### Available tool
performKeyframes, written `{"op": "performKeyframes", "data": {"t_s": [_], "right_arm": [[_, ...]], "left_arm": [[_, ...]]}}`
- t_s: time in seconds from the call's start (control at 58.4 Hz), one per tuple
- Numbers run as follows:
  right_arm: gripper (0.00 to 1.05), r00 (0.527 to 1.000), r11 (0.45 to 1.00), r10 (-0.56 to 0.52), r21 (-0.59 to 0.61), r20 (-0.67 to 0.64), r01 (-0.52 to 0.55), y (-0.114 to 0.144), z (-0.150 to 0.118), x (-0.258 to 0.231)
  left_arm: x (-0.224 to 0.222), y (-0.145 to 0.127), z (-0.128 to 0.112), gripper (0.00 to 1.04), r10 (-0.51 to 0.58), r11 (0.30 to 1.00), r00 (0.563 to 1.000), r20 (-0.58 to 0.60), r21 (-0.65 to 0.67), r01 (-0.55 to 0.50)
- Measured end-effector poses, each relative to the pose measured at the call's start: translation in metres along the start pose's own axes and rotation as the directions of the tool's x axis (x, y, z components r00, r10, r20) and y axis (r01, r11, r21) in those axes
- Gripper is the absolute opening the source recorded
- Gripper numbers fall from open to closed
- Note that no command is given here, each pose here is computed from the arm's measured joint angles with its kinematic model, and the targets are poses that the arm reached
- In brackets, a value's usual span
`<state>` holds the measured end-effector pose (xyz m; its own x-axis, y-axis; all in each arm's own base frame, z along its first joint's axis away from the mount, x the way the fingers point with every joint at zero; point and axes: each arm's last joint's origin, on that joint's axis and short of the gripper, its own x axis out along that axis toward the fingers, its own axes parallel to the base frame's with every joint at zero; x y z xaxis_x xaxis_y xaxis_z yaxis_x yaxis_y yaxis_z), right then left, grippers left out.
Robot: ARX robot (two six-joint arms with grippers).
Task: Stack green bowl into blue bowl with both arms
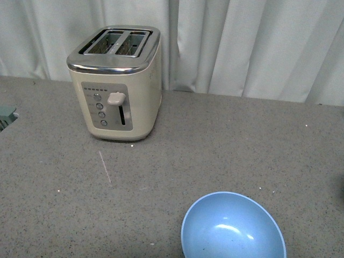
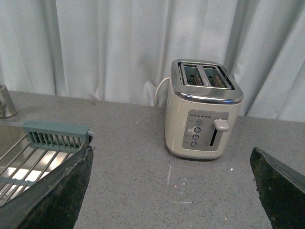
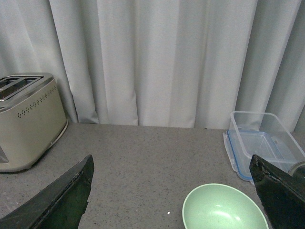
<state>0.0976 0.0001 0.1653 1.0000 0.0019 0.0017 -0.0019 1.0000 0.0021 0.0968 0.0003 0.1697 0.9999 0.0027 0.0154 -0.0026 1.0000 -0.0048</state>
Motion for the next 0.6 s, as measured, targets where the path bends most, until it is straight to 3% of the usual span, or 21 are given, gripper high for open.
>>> {"op": "performKeyframes", "data": {"t_s": [0.308,0.428,0.599], "right_arm": [[0.96,1.0,1.0,0.005,0.003,-0.006,-0.005,0.0,0.0,0.0],[0.96,0.957,0.993,0.029,0.12,-0.29,0.006,-0.001,-0.006,0.002],[0.96,0.934,0.969,0.032,0.241,-0.357,0.059,-0.013,0.004,0.021]], "left_arm": [[0.0,0.0,0.0,0.98,0.0,1.0,1.0,0.0,0.0,0.0],[0.0,0.0,0.0,0.98,0.0,1.0,1.0,0.0,0.0,0.0],[0.0,0.0,0.0,0.98,0.0,1.0,1.0,0.001,0.0,0.0]]}}
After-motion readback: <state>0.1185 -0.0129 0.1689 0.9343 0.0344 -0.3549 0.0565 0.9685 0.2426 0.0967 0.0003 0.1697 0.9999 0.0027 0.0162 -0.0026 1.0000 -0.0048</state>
